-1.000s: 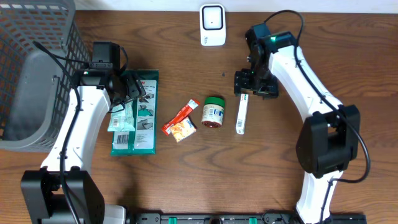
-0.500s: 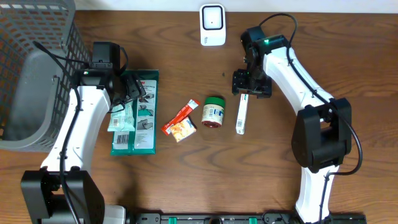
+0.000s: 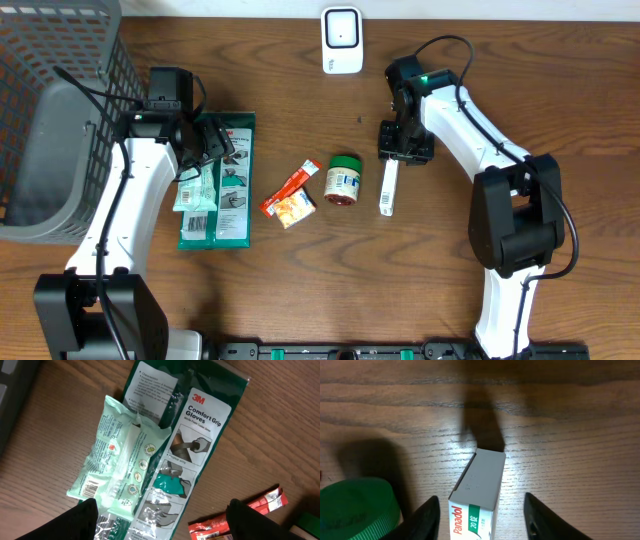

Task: Scan the item barcode
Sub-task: 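Raise the right arm and move its gripper over the Panadol box, then close the right gripper on the Panadol box and lift it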

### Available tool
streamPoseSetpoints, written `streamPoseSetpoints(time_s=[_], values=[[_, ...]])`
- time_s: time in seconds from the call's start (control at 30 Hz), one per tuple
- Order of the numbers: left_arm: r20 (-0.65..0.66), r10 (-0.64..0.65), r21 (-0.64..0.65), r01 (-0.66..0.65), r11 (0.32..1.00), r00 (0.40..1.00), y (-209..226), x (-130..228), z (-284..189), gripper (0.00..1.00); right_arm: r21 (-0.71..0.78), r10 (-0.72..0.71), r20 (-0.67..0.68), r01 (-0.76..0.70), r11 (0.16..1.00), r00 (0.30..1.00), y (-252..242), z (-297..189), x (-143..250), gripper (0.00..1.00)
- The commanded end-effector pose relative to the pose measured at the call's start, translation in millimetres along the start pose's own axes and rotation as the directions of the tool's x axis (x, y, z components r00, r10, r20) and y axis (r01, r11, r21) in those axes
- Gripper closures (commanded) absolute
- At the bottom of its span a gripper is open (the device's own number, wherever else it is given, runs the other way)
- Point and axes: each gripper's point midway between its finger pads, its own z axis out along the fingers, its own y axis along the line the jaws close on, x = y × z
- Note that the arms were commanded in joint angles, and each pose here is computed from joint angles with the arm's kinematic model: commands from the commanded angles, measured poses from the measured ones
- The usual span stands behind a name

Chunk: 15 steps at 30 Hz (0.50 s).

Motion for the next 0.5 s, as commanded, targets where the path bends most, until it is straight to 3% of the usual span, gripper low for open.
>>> streamPoseSetpoints(time_s=[0.0, 0.33, 0.47], values=[[0.025, -0.004, 0.002, 0.004, 1.0, 1.0, -0.2, -6.2, -7.0, 0.17, 0.011, -0.004, -0.004, 0.004, 1.0, 1.0, 1.0, 3.3, 1.8, 0.51], [0.025, -0.004, 0.002, 0.004, 1.0, 1.0, -0.2, -6.2, -7.0, 0.17, 0.009, -0.039, 0.011, 0.038, 0.999, 0.999, 12.1, 14.2, 6.1, 0.48], [0.025, -0.004, 0.002, 0.004, 1.0, 1.0, -0.2, -6.2, -7.0, 0.17, 0.005, -0.039, 0.018, 0.039, 0.999, 0.999, 12.4, 15.5, 4.7, 0.59]])
